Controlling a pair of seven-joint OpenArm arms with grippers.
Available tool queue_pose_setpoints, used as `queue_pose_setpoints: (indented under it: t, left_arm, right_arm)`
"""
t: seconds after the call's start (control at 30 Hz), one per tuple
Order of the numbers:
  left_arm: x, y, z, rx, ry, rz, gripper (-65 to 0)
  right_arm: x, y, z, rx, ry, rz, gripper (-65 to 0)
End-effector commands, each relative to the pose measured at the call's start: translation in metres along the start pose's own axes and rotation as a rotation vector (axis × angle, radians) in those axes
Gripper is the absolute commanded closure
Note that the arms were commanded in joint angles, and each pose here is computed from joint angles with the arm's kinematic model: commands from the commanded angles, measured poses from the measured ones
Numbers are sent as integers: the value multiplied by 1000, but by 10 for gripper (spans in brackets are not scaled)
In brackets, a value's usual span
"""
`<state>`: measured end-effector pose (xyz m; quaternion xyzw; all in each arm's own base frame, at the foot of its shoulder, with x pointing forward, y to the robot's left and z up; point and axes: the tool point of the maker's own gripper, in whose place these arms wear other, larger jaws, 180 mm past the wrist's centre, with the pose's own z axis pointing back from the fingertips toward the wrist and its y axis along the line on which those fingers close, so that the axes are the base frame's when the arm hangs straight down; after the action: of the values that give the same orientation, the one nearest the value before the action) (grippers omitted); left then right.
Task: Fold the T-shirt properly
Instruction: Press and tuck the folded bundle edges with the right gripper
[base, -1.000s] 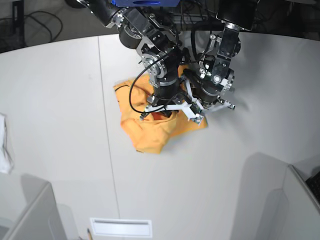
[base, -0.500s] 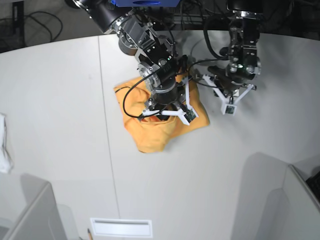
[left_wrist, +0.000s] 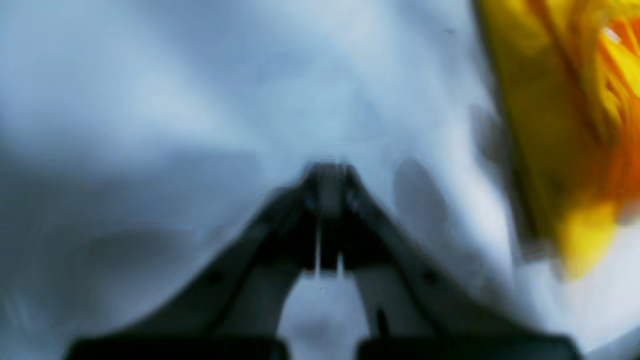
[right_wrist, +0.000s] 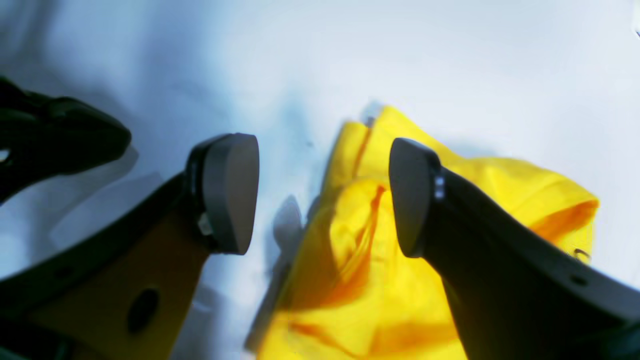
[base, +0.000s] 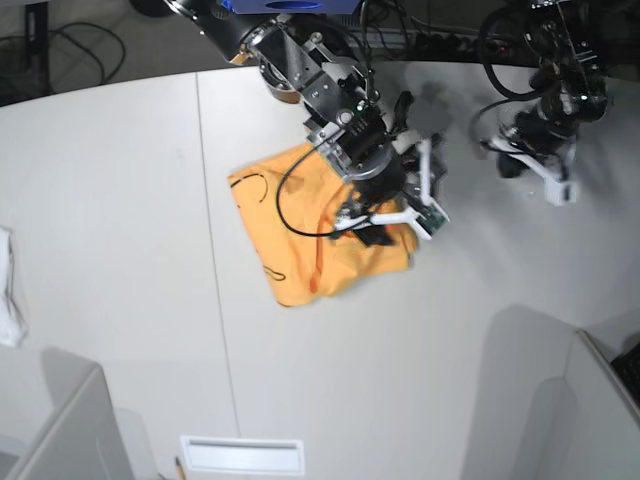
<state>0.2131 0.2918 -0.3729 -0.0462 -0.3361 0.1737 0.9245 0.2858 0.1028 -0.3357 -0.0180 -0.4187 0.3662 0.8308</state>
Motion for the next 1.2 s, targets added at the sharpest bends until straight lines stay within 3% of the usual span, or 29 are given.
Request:
queue_pose_setpoints:
  t: [0.0,0.13,0.17,0.23,0.33,0.7,0.93,1.17]
  left_arm:
    - [29,33,16,100,-69,-73,0]
    - [38,50,29,120,-104,-104,0]
    - [40,54,32,129,-112,-103,0]
    - [42,60,36,146,-121,-99,0]
    - [43,64,38,155,-123,-98,0]
    - [28,67,41,161,-92,-101,0]
    - [29,89,56,213,-106,-86,0]
    - [31,97,65,224,-112,-119,0]
  right_arm:
    - [5,-28,8,-66,-51,-51,-383]
    - [29,-53,43,-116,-177,-84,-372]
    - [29,-56,45,-122,-183,-80,-342]
    - [25,-58,44,-129,-176,-66,-234]
    - [20,-55,42,-120,-160,-56,0]
    - [-16,-41,2,-93,-16,-2,0]
    - [-38,-69,-27,-145,56,-65,0]
    - [-42,-57,-37,-118,85,-68,0]
